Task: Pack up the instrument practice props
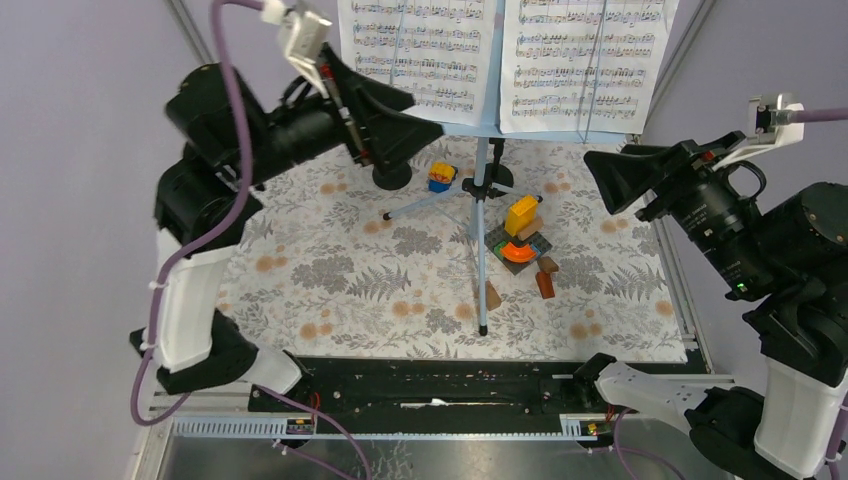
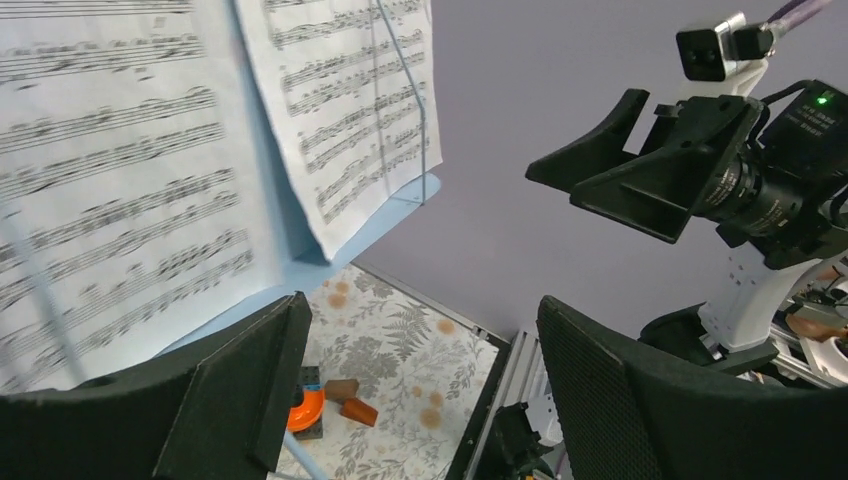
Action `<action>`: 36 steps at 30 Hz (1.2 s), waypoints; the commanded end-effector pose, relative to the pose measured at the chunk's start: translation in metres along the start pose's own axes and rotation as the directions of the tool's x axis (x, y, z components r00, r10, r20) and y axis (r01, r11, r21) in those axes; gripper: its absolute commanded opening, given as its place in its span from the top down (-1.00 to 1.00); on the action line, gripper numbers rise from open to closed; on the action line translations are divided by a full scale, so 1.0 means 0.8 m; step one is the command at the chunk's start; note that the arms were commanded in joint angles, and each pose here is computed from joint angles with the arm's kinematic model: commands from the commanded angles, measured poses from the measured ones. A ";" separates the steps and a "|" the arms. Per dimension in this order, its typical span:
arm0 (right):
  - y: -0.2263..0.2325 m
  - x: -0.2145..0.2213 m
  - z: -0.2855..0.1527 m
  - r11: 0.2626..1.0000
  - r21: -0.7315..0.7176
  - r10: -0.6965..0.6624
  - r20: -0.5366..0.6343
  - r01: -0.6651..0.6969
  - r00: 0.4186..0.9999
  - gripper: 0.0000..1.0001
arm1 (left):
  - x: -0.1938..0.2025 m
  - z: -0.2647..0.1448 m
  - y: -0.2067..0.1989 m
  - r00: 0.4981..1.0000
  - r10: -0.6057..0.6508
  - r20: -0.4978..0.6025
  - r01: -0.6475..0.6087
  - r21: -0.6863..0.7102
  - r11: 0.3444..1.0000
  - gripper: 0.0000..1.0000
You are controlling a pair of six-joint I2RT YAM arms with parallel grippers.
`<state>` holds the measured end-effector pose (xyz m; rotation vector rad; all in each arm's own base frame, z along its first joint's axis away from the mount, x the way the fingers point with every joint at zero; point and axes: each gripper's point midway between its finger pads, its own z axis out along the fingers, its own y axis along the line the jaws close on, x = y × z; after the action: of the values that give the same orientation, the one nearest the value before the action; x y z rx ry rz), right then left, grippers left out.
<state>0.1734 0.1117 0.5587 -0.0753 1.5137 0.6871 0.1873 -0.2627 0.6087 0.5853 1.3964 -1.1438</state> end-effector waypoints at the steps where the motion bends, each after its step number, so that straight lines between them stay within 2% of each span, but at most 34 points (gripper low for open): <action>1: -0.007 -0.018 0.014 0.998 0.049 -0.045 0.036 0.043 0.998 -0.59 | -0.008 0.044 -0.001 0.999 0.025 0.041 -0.024 -0.024 0.999 -0.76; 4: -0.008 -0.025 0.024 0.997 0.069 -0.033 0.062 0.029 0.998 -0.53 | -0.014 0.069 0.004 0.996 -0.010 0.090 0.011 -0.020 1.000 -0.76; 7: -0.007 -0.029 0.030 0.998 0.069 -0.008 0.083 0.002 0.996 -0.41 | -0.030 0.076 0.006 0.982 -0.049 0.184 0.052 -0.013 0.999 -0.75; 9: -0.006 -0.029 0.035 0.997 0.069 0.010 0.096 -0.017 0.995 -0.32 | -0.033 0.083 0.010 0.976 -0.069 0.208 0.074 -0.018 0.997 -0.71; 12: -0.007 -0.025 0.039 0.997 0.067 0.029 0.104 -0.036 0.994 -0.25 | -0.022 0.105 0.019 0.977 -0.099 0.188 0.105 -0.021 0.994 -0.61; 24: -0.016 -0.020 0.031 0.994 0.087 0.061 0.133 -0.073 0.989 -0.24 | 0.006 0.150 0.045 0.972 -0.156 0.175 0.166 -0.041 0.985 -0.53; 36: -0.025 -0.017 0.020 0.992 0.108 0.046 0.140 -0.062 0.989 -0.26 | 0.035 0.184 0.062 0.970 -0.189 0.150 0.198 -0.046 0.979 -0.56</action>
<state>0.1954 0.1031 0.5586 0.0672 1.4590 0.6484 0.2910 -0.3755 0.5768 0.3441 1.4443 -1.2319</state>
